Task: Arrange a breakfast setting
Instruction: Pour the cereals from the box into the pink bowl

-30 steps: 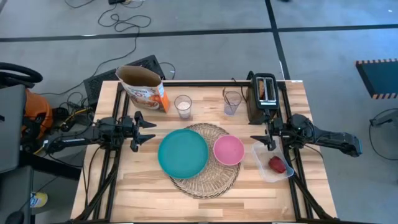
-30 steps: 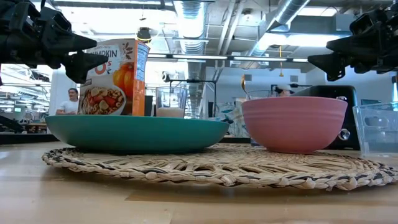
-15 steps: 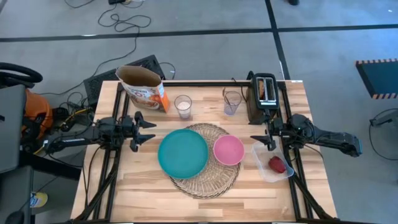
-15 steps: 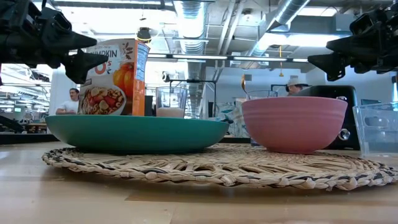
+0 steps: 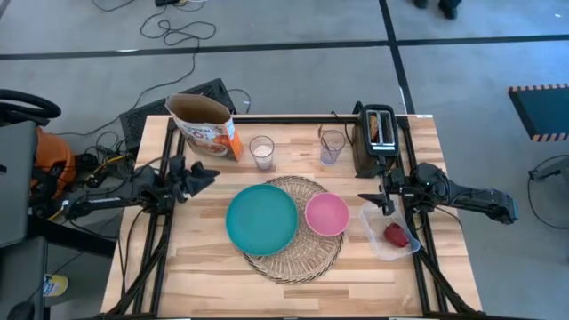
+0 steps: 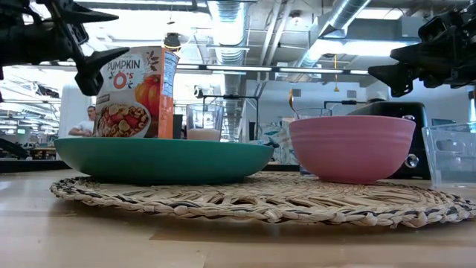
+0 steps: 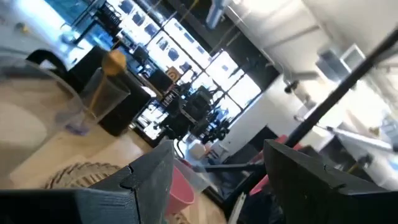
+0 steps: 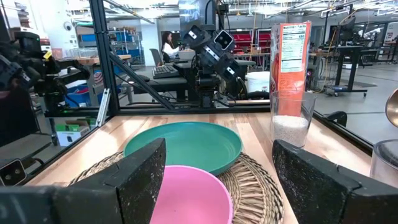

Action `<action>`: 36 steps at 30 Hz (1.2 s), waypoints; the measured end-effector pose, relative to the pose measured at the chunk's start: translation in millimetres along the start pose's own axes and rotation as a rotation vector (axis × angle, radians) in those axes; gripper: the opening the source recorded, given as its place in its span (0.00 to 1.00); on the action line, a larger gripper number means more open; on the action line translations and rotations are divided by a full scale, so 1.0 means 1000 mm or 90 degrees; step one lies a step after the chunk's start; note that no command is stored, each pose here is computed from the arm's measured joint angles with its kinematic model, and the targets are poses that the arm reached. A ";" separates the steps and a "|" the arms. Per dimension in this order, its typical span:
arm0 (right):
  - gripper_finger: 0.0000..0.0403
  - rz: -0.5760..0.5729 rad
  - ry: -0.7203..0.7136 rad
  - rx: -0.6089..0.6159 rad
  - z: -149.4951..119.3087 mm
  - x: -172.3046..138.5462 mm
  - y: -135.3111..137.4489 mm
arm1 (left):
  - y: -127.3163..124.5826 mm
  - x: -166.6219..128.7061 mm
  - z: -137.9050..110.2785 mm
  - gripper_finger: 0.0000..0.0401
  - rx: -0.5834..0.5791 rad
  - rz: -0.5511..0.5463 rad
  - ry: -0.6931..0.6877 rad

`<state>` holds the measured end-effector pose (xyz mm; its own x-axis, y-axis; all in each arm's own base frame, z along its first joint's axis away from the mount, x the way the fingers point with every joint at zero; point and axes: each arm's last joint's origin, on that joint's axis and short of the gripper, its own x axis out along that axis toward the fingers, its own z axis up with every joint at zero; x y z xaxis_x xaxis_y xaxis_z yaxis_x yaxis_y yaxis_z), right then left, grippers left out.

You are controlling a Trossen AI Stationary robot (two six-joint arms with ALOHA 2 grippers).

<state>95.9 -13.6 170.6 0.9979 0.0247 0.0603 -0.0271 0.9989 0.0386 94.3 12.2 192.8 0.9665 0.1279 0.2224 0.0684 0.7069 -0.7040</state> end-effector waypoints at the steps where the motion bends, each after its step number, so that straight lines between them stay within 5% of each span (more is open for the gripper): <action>1: 0.79 0.000 0.000 0.000 0.000 0.000 0.000 | 0.000 0.000 0.000 0.58 -0.010 0.005 -0.006; 11: 0.79 0.000 0.000 0.000 0.000 0.000 0.000 | 0.005 -0.001 0.003 0.58 -0.097 0.084 -0.091; 19: 0.79 -0.001 0.000 0.000 0.000 0.000 0.000 | -0.009 0.000 0.014 0.58 -0.141 0.019 -0.090; 27: 0.79 -0.001 0.000 0.000 0.000 0.000 0.000 | -0.060 0.011 0.062 0.58 -0.011 0.049 -0.048; 36: 0.79 0.000 0.000 0.007 0.000 0.000 0.000 | -0.112 0.045 0.113 0.58 0.137 0.188 0.077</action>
<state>95.9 -13.6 170.6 0.9979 0.0242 0.0605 -0.0272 0.9984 0.0492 102.4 17.5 358.0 0.9599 0.2739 -0.0594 -0.2584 0.7830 -0.5659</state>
